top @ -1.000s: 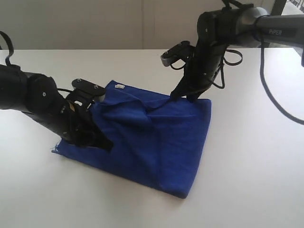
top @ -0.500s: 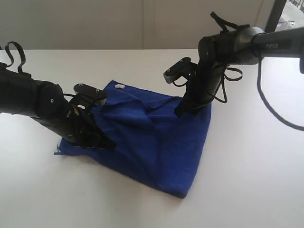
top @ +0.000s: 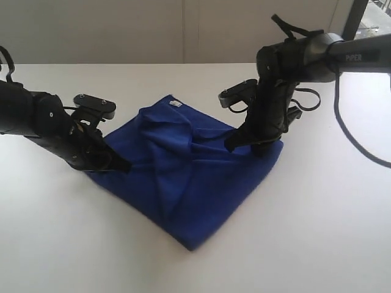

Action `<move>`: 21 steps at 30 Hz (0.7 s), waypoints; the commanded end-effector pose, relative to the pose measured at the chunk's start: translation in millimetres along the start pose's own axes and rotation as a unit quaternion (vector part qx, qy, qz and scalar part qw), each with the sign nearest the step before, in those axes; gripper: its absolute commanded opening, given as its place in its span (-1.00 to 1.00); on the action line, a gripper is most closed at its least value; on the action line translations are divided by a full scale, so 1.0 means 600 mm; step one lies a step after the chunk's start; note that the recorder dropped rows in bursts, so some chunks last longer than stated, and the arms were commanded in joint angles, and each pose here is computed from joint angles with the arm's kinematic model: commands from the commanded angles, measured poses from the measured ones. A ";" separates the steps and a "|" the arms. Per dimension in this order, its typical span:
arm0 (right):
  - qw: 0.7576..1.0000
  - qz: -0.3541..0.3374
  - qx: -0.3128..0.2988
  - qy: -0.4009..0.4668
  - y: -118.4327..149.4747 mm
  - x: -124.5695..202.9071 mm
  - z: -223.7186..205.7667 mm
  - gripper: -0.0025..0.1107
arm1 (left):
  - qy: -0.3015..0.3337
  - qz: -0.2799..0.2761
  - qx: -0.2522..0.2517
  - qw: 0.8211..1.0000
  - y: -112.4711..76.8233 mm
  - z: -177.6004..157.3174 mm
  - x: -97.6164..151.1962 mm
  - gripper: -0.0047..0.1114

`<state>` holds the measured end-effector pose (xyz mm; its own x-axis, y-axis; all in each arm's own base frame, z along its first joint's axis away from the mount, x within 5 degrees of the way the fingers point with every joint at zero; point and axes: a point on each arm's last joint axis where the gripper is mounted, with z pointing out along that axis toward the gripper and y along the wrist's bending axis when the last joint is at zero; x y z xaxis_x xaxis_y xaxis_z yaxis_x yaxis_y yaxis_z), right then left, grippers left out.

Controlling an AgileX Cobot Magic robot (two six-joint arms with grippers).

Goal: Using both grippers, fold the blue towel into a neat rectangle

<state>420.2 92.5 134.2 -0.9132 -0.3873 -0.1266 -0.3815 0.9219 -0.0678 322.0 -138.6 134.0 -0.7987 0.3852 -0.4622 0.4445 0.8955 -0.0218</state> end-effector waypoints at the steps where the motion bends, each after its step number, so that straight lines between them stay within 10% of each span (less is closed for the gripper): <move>1: 0.999 0.014 -0.005 0.042 0.007 0.030 0.008 -0.96 | 0.054 0.013 0.002 0.998 0.007 0.037 0.017 -0.92; 21: 0.995 0.049 -0.027 -0.084 0.043 0.050 -0.066 -0.96 | 0.064 0.051 0.024 0.996 0.001 -0.016 -0.045 -0.92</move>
<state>375.2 103.8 155.2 -0.9331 -0.2826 -0.2224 -0.2921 0.9563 0.0103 351.8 -149.4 145.6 -0.7686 0.4880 -0.4136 0.5344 0.8452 0.0043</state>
